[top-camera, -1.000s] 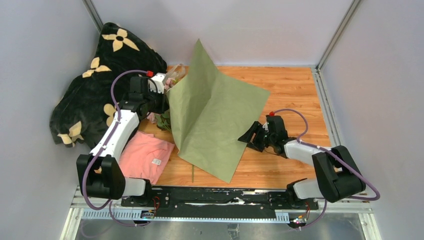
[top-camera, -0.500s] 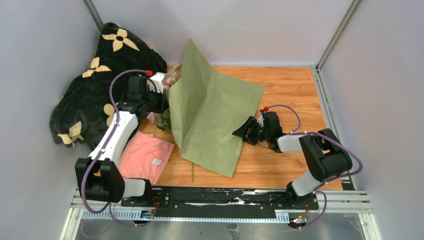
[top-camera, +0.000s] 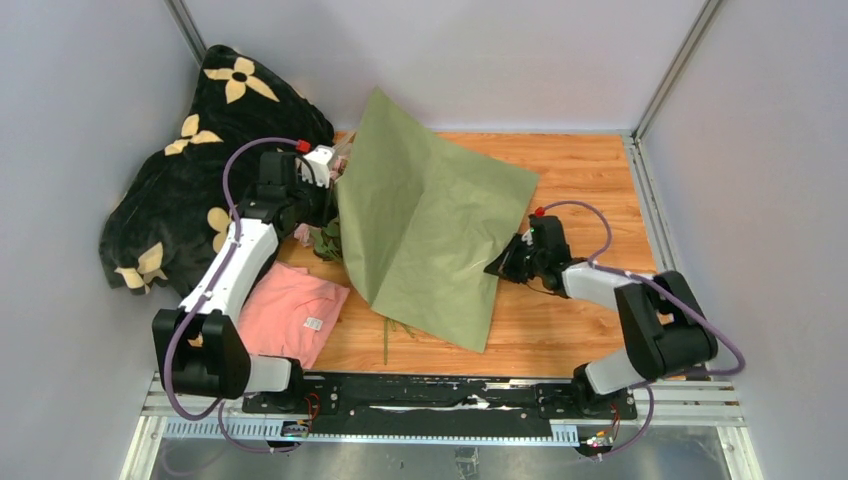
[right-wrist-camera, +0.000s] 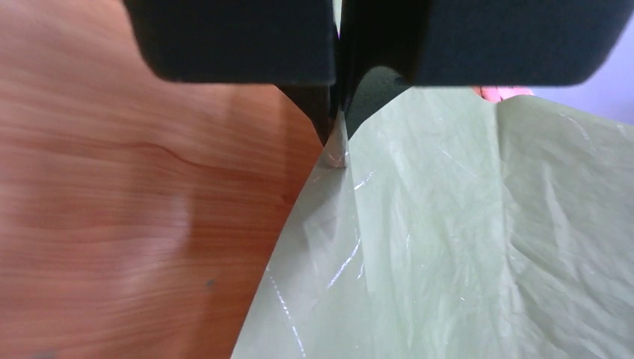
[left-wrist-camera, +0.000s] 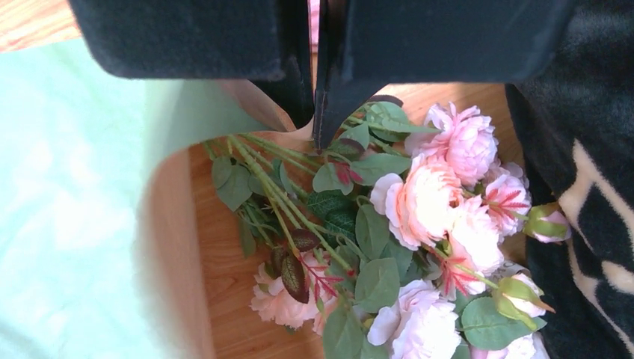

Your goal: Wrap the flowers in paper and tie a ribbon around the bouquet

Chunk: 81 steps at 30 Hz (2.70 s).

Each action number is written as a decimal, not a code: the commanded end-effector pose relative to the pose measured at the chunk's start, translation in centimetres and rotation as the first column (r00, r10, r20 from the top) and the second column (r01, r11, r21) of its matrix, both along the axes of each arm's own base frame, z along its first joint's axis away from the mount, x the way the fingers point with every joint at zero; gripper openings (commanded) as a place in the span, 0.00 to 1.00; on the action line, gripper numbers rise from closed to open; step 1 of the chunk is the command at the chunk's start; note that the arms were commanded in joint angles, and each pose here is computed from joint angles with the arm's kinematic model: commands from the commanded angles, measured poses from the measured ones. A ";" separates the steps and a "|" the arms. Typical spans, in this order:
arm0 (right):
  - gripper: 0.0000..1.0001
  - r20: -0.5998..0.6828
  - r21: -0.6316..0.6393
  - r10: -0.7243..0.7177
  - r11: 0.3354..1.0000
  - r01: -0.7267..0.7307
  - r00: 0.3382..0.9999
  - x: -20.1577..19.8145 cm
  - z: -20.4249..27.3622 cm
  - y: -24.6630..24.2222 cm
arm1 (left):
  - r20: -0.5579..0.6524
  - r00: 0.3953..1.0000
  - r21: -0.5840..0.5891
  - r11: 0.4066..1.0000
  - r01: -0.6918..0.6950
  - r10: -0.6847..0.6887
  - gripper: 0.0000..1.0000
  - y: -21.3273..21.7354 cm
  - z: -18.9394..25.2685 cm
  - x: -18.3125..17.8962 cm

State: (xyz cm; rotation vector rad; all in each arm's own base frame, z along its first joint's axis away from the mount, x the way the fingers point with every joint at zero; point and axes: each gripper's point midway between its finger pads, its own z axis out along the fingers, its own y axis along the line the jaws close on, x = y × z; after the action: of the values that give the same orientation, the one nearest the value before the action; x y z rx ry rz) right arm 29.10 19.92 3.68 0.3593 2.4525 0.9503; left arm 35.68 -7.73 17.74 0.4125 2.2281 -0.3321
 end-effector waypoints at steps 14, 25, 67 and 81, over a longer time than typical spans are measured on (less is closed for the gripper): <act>0.00 0.111 -0.306 -0.428 0.844 0.441 0.897 -4.4 1.8 -18.7 | -0.190 0.958 0.156 0.957 0.244 -0.213 0.00 -8.4 -5.4 4.9; 0.23 0.147 -0.384 -0.462 0.788 0.481 0.874 -5.0 3.1 -20.9 | -0.210 0.954 0.215 0.941 0.261 -0.216 0.71 -6.9 -5.0 4.5; 0.10 -0.100 -0.529 -0.147 0.845 0.073 0.984 -1.2 -4.0 -13.8 | -0.199 0.918 -0.025 0.935 -0.354 0.343 0.41 -2.1 -9.5 3.2; 0.10 -0.052 -0.530 -0.311 0.814 0.238 0.949 -3.3 -3.0 -19.6 | -0.249 0.912 0.026 0.943 -0.331 0.327 0.48 -3.2 -11.3 3.1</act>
State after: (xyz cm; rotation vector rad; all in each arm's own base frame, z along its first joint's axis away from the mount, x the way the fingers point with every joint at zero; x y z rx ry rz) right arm 28.87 2.41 2.13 0.5135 2.4724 0.2098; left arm 38.22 -11.04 6.14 -0.0071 2.4843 -0.2555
